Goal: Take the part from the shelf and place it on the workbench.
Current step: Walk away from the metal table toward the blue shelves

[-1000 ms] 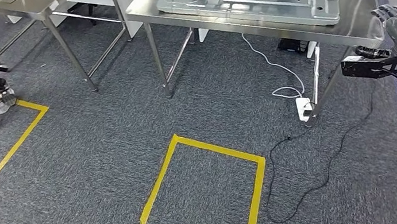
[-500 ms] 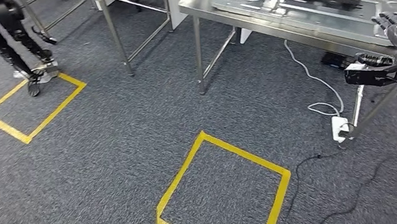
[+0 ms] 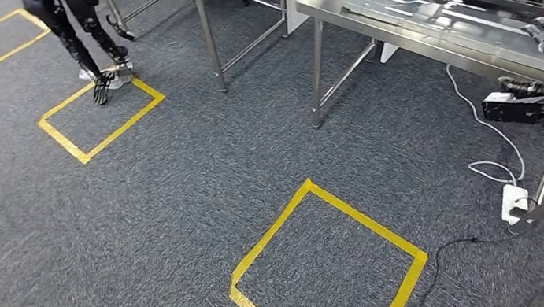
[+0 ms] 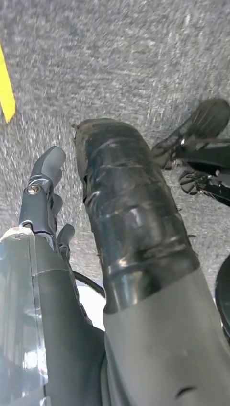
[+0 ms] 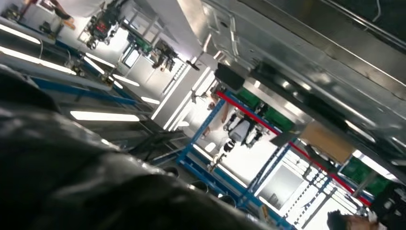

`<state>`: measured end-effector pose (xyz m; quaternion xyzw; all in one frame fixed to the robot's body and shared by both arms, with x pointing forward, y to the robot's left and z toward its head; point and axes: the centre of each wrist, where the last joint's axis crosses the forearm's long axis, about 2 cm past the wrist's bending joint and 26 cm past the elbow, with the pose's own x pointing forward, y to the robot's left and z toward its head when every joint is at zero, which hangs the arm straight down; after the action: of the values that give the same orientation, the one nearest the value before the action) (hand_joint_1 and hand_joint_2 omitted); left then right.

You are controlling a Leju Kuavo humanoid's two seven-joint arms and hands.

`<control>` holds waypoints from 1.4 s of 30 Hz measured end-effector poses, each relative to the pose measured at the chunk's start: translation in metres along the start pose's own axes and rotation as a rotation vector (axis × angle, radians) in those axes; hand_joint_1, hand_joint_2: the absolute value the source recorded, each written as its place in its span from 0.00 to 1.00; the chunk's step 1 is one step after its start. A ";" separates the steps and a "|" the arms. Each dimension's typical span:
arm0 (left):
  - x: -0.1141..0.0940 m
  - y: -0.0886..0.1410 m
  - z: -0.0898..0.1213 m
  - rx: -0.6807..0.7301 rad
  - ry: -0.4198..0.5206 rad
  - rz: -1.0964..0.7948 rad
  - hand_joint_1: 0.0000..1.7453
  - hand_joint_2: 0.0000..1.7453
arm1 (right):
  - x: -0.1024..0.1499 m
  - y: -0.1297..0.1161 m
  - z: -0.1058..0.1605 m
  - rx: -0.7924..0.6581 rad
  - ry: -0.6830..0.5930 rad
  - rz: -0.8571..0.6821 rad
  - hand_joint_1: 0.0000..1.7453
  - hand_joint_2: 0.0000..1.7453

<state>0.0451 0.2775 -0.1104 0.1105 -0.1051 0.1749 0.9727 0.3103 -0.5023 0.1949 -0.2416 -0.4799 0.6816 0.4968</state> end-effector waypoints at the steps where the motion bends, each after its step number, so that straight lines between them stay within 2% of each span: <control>1: 0.000 0.000 0.000 0.001 0.000 0.000 0.00 0.00 | 0.000 0.001 0.001 -0.001 0.001 0.001 0.00 0.00; 11: 0.002 0.001 0.000 0.008 0.001 0.007 0.00 0.00 | 0.003 0.005 -0.004 0.000 0.007 0.066 0.00 0.00; 13: 0.003 0.002 -0.001 0.009 0.005 0.012 0.00 0.00 | 0.008 0.006 -0.019 -0.005 -0.003 0.078 0.00 0.00; 21: 0.010 0.011 -0.004 0.018 0.018 0.035 0.00 0.00 | 0.051 0.002 -0.111 -0.029 -0.067 0.026 0.00 0.00; 24: 0.011 0.015 -0.005 0.028 0.024 0.042 0.00 0.00 | 0.065 -0.003 -0.131 -0.042 -0.089 0.009 0.00 0.00; 28: 0.012 0.019 -0.006 0.053 0.022 0.058 0.00 0.00 | 0.074 -0.002 -0.144 -0.047 -0.094 -0.015 0.00 0.00; 32: 0.011 0.025 -0.007 0.100 0.013 0.054 0.00 1.00 | 0.078 0.003 -0.148 -0.059 -0.097 -0.032 0.00 0.00; 37: 0.010 0.029 -0.007 0.188 0.062 0.061 0.00 1.00 | 0.082 0.007 -0.150 -0.061 -0.101 -0.042 0.00 0.00; 42: 0.012 0.028 -0.007 0.175 0.085 0.117 0.00 1.00 | 0.084 0.009 -0.151 -0.052 -0.102 -0.044 0.00 0.00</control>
<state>0.0471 0.3086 -0.1094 0.1814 -0.0545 0.2444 0.9510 0.3957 -0.3638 0.1351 -0.2088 -0.5274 0.6691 0.4802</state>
